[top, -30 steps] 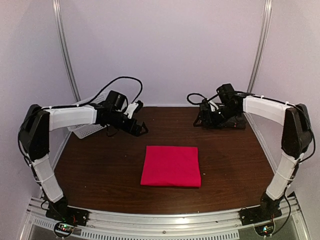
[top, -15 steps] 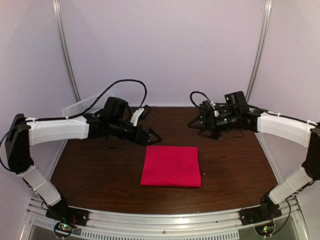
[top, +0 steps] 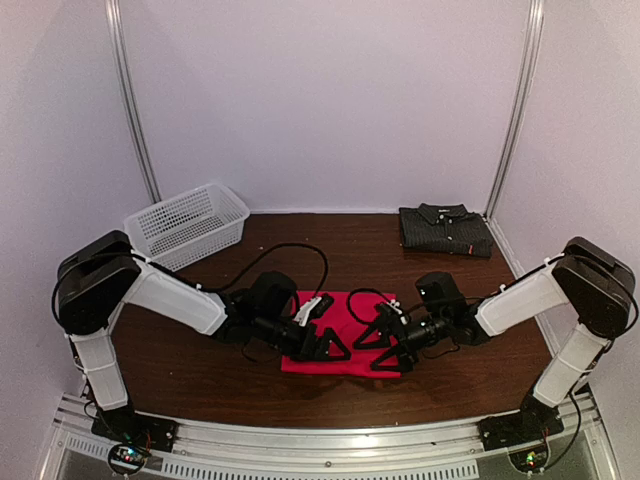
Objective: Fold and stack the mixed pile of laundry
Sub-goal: Smooth out the square-folded T-shirt at the center of the board.
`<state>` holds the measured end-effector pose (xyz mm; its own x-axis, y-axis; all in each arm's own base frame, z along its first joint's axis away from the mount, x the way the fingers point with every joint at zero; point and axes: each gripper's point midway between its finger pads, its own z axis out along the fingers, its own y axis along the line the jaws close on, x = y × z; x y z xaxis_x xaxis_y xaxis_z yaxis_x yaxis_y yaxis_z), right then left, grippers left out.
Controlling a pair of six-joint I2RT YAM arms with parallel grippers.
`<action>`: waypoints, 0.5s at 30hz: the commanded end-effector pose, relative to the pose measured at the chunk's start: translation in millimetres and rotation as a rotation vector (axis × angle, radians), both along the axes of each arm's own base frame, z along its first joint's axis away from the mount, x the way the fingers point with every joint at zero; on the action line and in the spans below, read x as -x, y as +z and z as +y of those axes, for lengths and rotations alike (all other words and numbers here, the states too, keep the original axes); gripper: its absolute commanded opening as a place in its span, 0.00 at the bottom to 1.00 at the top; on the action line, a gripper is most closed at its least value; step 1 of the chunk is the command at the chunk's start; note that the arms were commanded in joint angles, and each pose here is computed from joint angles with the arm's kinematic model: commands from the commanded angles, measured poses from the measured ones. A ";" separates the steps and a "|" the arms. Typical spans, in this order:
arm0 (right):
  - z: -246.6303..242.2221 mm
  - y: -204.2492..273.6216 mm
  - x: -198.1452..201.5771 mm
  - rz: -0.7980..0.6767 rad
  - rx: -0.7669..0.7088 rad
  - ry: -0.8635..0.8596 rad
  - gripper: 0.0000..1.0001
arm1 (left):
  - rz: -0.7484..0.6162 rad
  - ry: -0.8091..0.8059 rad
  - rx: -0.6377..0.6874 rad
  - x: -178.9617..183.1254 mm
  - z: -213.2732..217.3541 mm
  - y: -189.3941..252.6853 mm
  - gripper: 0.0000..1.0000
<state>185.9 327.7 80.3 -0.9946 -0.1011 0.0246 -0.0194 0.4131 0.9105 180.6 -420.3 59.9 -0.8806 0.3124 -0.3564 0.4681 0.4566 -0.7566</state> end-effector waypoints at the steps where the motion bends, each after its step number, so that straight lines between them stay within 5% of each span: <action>1: -11.3 -30.8 3.3 0.043 -0.001 -0.031 0.98 | 0.038 0.091 -0.016 -16.7 17.8 -27.3 0.98; 8: -20.5 -37.7 14.0 0.068 -0.005 -0.033 0.93 | -0.004 0.144 -0.111 -41.3 70.9 -38.2 0.98; 15: -34.7 59.0 -29.9 -0.207 -0.007 -0.096 0.95 | -0.511 0.103 -0.211 -82.2 83.5 55.8 0.98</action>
